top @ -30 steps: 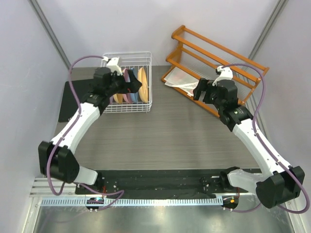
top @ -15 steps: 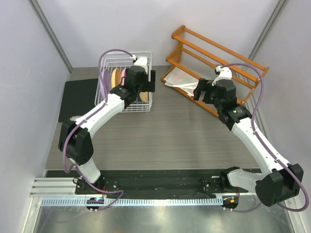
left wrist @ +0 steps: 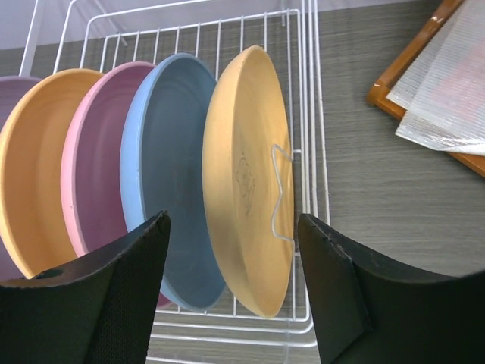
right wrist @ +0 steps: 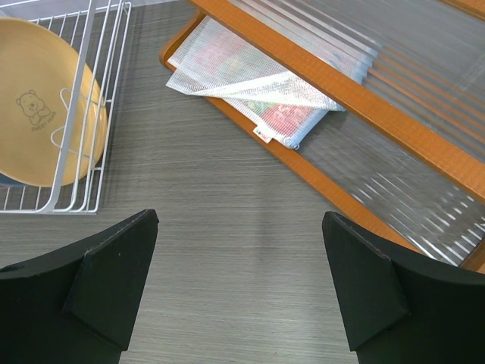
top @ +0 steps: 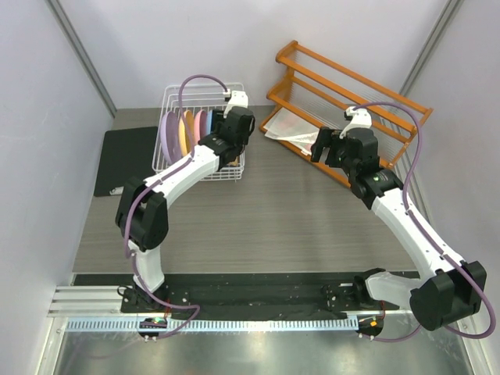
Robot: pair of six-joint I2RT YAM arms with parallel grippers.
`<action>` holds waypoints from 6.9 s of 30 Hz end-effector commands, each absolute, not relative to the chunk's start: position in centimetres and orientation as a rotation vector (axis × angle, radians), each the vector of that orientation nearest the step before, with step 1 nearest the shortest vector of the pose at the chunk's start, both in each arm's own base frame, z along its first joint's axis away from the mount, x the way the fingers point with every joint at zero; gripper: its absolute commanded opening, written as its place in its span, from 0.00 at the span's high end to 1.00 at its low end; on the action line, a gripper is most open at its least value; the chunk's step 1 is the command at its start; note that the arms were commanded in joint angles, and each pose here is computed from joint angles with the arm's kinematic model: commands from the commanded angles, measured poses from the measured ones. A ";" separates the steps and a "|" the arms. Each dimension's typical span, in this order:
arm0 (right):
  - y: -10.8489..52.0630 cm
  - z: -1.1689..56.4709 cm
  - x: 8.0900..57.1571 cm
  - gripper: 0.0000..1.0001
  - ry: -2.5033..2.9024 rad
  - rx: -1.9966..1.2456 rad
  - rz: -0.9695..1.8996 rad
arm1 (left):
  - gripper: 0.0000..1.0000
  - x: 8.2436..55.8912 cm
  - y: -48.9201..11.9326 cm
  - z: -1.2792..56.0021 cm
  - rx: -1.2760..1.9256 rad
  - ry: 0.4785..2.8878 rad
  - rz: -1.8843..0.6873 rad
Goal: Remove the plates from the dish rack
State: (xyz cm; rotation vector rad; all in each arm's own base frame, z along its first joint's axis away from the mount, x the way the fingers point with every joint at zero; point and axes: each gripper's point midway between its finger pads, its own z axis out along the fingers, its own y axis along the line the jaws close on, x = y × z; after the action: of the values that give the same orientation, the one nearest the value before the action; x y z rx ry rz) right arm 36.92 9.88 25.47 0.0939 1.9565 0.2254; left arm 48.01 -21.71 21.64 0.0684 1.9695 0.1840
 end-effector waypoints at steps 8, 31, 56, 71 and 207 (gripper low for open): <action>9.7 25.4 37.4 0.05 1.943 0.113 0.220 | 0.58 50.2 -21.8 21.8 0.013 1.943 0.277; 10.6 23.5 37.9 0.04 2.007 0.093 0.249 | 1.00 48.0 -18.6 29.6 -0.071 1.721 0.685; 12.6 25.2 36.2 0.04 1.953 0.105 0.437 | 1.00 39.0 -21.6 36.4 0.057 1.748 0.342; 17.0 21.7 34.2 0.06 1.979 0.074 0.765 | 1.00 34.2 -28.2 26.3 0.092 1.995 -0.356; 8.3 10.2 30.5 0.36 2.313 0.261 0.199 | 0.36 49.4 -14.3 22.6 -0.185 1.846 0.334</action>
State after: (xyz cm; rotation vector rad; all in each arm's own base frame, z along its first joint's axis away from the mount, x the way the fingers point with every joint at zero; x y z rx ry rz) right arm 28.97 8.51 8.17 0.2663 2.3768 0.2128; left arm 48.75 -15.62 20.91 -0.1196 1.9029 0.2338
